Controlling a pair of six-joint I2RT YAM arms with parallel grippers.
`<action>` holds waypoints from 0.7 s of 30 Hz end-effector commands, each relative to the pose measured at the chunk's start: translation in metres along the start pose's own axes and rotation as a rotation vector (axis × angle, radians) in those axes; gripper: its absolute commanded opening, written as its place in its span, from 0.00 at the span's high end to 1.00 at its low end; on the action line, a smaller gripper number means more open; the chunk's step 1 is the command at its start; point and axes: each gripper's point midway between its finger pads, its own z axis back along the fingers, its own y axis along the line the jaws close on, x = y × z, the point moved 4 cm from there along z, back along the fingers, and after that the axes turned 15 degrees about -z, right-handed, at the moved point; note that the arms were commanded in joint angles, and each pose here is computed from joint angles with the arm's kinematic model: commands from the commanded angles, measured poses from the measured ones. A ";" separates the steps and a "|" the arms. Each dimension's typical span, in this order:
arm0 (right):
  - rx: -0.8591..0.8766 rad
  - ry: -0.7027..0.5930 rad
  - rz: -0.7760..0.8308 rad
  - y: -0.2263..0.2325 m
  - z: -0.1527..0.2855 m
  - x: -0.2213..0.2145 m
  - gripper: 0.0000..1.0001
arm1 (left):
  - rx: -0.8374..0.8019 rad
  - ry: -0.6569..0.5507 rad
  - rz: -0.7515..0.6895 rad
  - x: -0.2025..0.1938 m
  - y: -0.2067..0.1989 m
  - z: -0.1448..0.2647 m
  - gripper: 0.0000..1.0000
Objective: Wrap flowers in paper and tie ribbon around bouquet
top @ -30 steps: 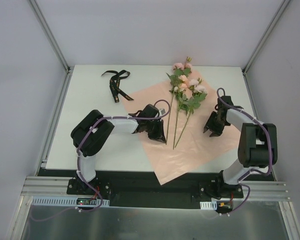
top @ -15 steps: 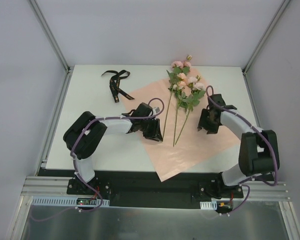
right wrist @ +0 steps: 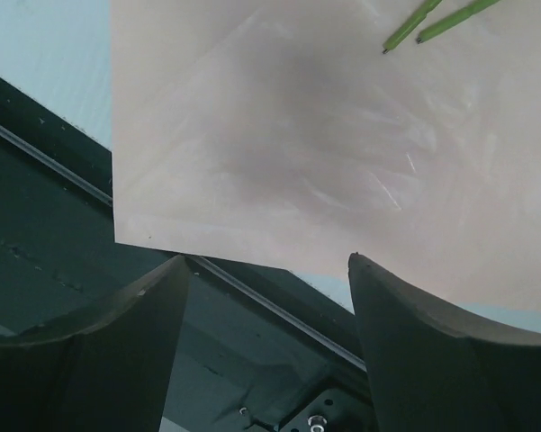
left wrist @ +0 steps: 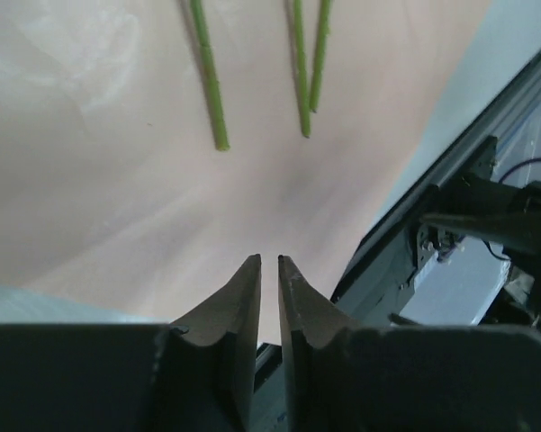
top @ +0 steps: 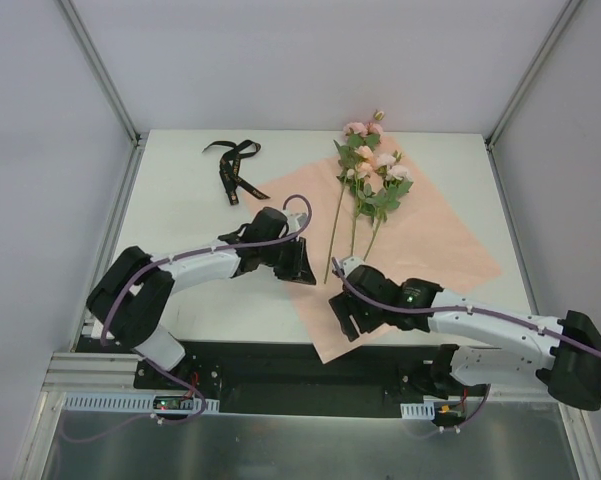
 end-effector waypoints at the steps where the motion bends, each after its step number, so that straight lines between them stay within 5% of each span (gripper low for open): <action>1: -0.027 -0.012 -0.009 0.015 0.002 -0.017 0.26 | 0.045 0.019 0.043 0.017 0.021 -0.027 0.89; 8: -0.071 -0.035 0.107 0.034 -0.001 -0.031 0.26 | 0.088 0.066 0.091 0.027 0.041 -0.068 0.96; 12: -0.065 -0.068 0.105 0.039 -0.007 -0.027 0.18 | 0.063 0.100 0.099 0.020 0.034 -0.078 0.96; 21: 0.033 -0.083 0.447 0.080 -0.021 -0.041 0.18 | -0.011 0.114 0.075 0.013 0.018 -0.080 0.91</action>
